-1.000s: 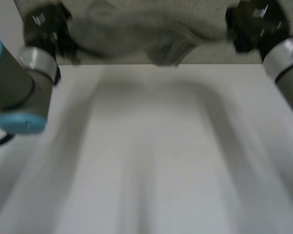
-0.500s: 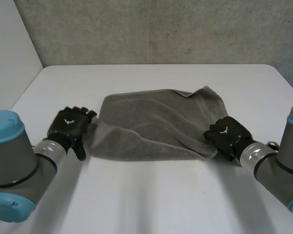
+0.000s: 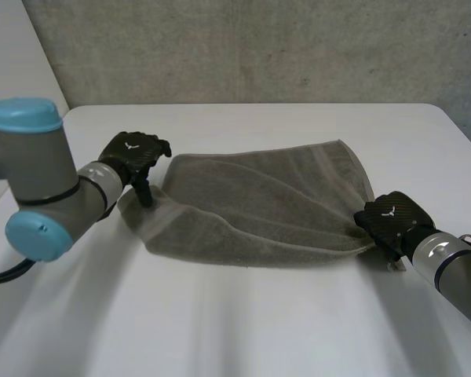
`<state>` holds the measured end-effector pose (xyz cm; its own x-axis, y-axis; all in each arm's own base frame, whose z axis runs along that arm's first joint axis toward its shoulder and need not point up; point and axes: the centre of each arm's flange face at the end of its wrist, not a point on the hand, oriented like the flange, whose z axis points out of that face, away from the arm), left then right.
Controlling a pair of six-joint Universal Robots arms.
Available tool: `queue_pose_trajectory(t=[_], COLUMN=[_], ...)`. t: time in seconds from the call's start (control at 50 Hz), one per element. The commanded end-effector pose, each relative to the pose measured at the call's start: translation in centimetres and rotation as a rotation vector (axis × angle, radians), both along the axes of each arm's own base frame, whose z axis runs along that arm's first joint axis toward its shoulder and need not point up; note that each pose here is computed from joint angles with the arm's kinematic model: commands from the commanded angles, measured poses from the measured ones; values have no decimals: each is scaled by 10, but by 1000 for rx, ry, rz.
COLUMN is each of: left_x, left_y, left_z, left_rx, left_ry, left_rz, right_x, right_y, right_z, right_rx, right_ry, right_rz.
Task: Fold the laundry
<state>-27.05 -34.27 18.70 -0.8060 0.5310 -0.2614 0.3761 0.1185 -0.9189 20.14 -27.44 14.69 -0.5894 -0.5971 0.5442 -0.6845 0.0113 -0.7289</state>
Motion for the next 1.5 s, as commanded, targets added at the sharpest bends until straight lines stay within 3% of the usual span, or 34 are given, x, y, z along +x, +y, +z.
queue_pose_trajectory(t=[0.02, 0.32, 0.54, 0.7, 0.8, 0.9, 1.06, 1.22, 1.36, 1.5], left_x=[-8, -4, -2, 6, 31, 54, 82, 85, 85, 80], left_y=[-25, -17, -18, -17, 7, 31, 80, 103, 103, 72], left_z=[-9, -32, -17, 38, 78, 92, 133, 128, 99, 56], left_rx=[72, 187, 145, -40, -127, -192, -372, -348, -253, -158], left_ry=[-29, -174, -171, -76, 87, 142, 195, 232, 220, 187], left_rz=[7, -29, -6, 71, 144, 188, 219, 181, 187, 197], right_x=[0, 0, 0, 0, -5, -12, -21, -26, -24, -14], right_y=[0, 0, 0, -4, -9, -6, 16, 23, 4, -24], right_z=[-3, -5, -4, 18, 55, 101, 169, 206, 177, 127], right_rx=[8, 13, 11, -53, -165, -228, -137, -118, -3, 101], right_ry=[2, 3, 3, -17, -34, -98, -151, -149, -82, 88], right_rz=[1, 0, 2, -9, -33, -42, 19, 28, 46, 93])
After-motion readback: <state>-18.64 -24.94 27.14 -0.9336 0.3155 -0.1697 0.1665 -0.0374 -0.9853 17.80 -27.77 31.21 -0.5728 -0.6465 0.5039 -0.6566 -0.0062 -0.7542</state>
